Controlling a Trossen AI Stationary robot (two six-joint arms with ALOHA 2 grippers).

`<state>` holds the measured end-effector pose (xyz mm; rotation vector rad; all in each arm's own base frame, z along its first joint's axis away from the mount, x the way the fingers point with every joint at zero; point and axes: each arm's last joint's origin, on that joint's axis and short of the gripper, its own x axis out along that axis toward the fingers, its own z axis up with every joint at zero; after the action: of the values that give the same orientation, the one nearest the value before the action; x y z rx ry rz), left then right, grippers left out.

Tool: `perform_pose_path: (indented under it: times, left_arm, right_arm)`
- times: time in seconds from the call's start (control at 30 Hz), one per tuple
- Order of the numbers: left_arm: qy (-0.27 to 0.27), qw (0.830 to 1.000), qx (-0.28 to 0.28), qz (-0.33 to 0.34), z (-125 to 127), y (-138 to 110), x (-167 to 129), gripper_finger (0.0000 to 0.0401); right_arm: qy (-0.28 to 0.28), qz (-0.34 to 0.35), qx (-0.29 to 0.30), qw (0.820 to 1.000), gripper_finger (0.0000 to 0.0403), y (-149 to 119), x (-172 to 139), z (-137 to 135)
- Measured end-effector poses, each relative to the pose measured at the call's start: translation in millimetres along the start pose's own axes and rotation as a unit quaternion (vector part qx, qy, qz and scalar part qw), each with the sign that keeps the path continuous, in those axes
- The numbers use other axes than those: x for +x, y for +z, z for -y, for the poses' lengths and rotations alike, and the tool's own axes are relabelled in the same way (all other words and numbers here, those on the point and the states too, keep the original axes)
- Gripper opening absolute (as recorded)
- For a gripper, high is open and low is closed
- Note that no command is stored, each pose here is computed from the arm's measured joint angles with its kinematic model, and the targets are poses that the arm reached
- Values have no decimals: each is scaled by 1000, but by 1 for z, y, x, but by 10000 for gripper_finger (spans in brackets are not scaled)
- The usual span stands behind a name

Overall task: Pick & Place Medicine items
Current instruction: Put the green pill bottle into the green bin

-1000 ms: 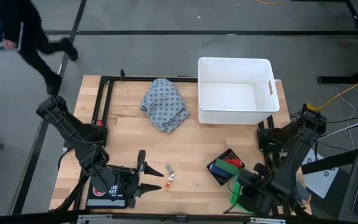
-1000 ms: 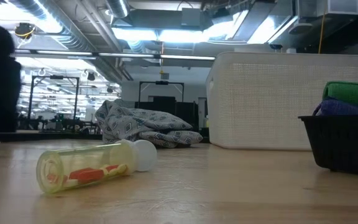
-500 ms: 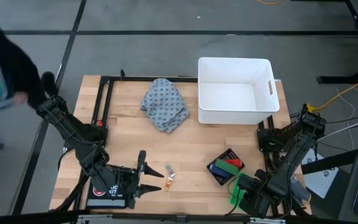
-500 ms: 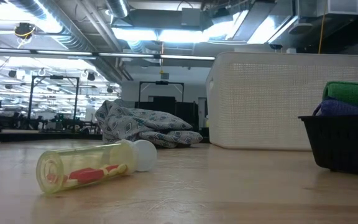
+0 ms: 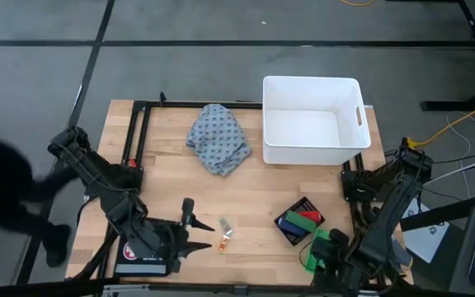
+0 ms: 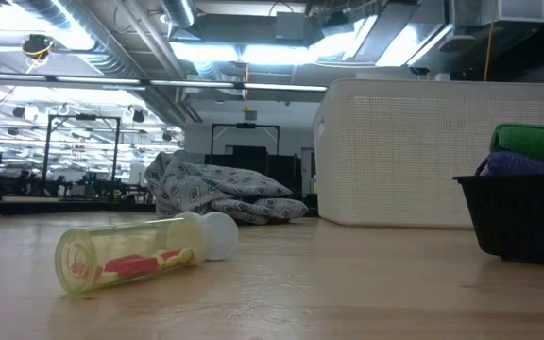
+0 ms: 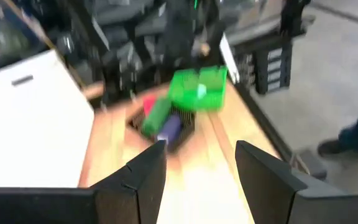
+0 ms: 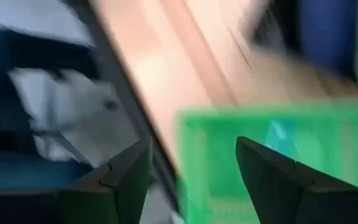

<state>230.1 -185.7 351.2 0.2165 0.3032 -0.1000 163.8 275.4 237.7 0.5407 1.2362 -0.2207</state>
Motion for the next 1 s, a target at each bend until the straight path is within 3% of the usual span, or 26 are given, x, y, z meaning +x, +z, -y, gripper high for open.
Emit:
perform_pose_path:
  times: [0.1, 0.23, 0.33, 0.47, 0.6, 0.73, 0.9, 1.0]
  left_arm:
    - [4, 999, -21, -32, 0, -7, 0, 187]
    - [8, 998, -49, -41, 1, -10, -2, 187]
    - [35, 994, -76, -69, 3, -18, 0, 187]
    - [62, 982, -71, -162, 9, -46, 18, 187]
    - [70, 972, -56, -219, 20, -70, 46, 187]
    - [78, 962, -59, -255, 20, -86, 67, 192]
    - [96, 961, -71, -250, 20, -86, 63, 191]
    - [98, 967, -73, -224, 26, -77, 49, 187]
  right_arm:
    - [50, 90, -47, 994, 225, 18, -21, -20]
    - [103, 203, -120, 966, 213, 47, -46, -44]
    - [114, 228, -156, 954, 206, 68, -49, -49]
    - [92, 225, -184, 952, 197, 91, -43, -43]
    - [71, 214, -171, 959, 193, 118, -28, -37]
    - [50, 192, -110, 974, 192, 151, -3, -28]
    - [27, 160, -67, 984, 191, 186, 36, -16]
    - [43, 142, -59, 987, 191, 204, 59, -12]
